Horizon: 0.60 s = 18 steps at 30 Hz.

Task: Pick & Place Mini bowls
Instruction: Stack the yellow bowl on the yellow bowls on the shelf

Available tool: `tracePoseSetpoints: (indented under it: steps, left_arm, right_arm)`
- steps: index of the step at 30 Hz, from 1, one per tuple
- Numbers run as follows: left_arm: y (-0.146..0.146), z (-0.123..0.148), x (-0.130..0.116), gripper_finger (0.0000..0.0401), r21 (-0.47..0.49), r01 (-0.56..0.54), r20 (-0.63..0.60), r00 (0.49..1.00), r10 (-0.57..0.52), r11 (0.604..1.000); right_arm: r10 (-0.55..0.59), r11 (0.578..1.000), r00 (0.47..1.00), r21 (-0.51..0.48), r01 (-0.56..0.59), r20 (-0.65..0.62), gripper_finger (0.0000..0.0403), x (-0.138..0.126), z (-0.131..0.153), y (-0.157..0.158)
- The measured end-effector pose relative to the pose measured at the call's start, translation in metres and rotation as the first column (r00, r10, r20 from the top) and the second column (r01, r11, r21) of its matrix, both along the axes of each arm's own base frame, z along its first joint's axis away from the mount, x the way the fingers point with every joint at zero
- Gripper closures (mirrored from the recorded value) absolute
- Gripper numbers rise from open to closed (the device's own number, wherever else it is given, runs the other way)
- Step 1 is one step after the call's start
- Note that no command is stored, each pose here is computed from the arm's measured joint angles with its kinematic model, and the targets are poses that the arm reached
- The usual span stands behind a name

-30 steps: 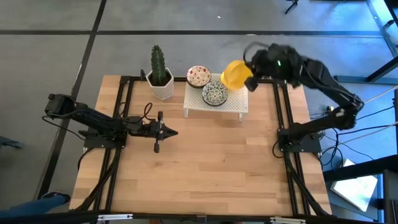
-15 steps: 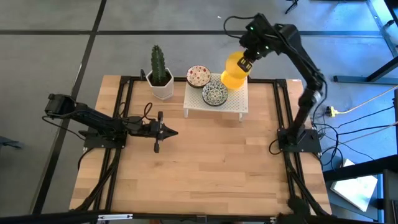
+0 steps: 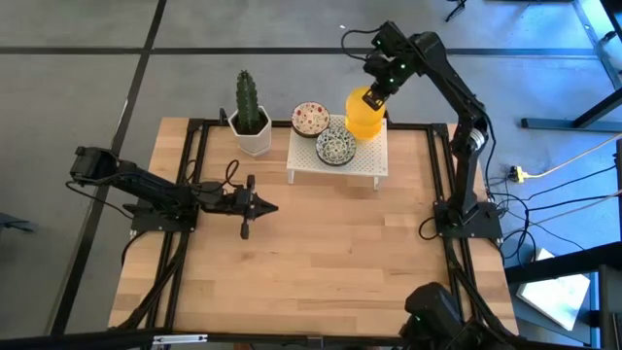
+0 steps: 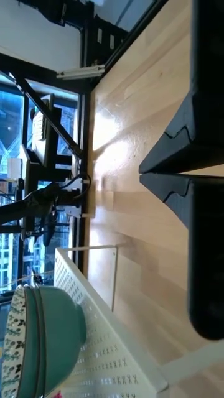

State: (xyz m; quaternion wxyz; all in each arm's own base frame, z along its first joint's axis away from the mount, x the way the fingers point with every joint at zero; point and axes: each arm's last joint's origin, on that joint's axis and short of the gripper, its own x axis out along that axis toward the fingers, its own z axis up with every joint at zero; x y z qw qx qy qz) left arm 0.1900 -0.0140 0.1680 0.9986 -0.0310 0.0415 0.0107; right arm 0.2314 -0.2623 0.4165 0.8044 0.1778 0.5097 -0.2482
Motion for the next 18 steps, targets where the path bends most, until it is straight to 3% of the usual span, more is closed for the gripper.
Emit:
tracePoseSetpoints:
  steps: [18]
  left_arm:
    - [-0.0009, -0.0001, 0.0000, 0.0394, -0.021, 0.022, -0.001, 1.000, -0.022, 1.000]
  right_arm:
    - [-0.040, 0.999, 0.999, 0.031, 0.040, -0.009, 0.0401, 0.0037, -0.0078, -0.0059]
